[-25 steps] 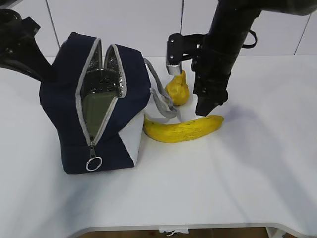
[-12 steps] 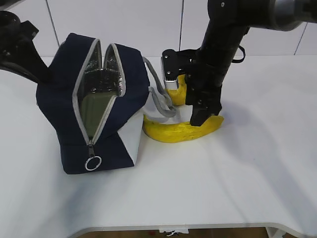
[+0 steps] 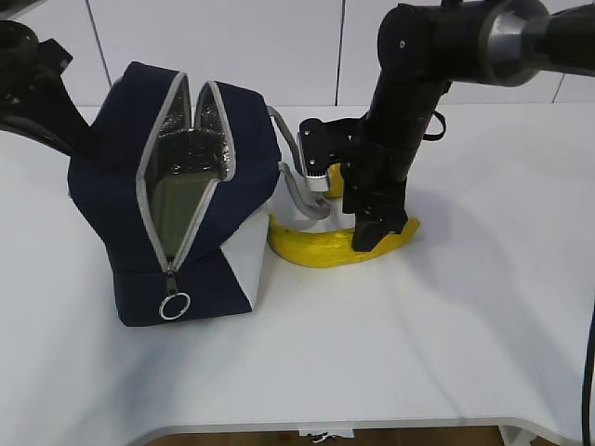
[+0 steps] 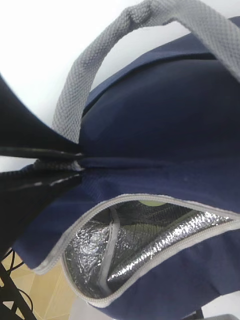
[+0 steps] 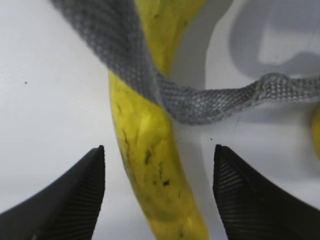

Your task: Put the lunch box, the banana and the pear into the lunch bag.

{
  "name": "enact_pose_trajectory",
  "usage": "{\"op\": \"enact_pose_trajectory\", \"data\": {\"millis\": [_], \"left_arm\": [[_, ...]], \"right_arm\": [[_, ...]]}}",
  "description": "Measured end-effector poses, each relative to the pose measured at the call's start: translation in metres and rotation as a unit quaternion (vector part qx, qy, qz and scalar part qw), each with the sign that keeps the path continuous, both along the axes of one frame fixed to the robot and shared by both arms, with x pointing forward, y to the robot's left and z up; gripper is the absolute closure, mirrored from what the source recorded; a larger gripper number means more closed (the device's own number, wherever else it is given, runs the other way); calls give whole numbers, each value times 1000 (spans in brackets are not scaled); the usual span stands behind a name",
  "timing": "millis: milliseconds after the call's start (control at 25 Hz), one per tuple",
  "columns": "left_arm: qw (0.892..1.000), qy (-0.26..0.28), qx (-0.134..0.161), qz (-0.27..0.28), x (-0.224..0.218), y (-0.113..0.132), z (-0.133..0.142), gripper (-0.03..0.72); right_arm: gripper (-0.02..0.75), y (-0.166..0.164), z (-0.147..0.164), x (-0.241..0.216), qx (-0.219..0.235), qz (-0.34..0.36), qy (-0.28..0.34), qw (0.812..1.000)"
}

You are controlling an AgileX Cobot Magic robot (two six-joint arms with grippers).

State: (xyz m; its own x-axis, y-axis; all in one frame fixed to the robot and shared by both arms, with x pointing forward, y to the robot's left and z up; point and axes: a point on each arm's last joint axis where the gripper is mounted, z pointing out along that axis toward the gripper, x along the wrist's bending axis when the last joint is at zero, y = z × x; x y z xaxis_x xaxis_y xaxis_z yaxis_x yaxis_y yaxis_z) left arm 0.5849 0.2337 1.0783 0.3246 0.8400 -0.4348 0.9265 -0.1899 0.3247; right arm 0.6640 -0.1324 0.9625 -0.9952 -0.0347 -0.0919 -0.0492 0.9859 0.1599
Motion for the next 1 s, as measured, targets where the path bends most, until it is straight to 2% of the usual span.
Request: {"op": "enact_pose_trajectory", "data": {"millis": [440, 640, 1000], "left_arm": [[1000, 0, 1, 0, 0, 0, 0, 676], [1000, 0, 1, 0, 0, 0, 0, 676], [1000, 0, 1, 0, 0, 0, 0, 676]], "right_arm": [[218, 6, -8, 0, -3, 8, 4, 1000], [218, 14, -20, -3, -2, 14, 20, 1000], [216, 13, -20, -7, -9, 6, 44, 999]]}}
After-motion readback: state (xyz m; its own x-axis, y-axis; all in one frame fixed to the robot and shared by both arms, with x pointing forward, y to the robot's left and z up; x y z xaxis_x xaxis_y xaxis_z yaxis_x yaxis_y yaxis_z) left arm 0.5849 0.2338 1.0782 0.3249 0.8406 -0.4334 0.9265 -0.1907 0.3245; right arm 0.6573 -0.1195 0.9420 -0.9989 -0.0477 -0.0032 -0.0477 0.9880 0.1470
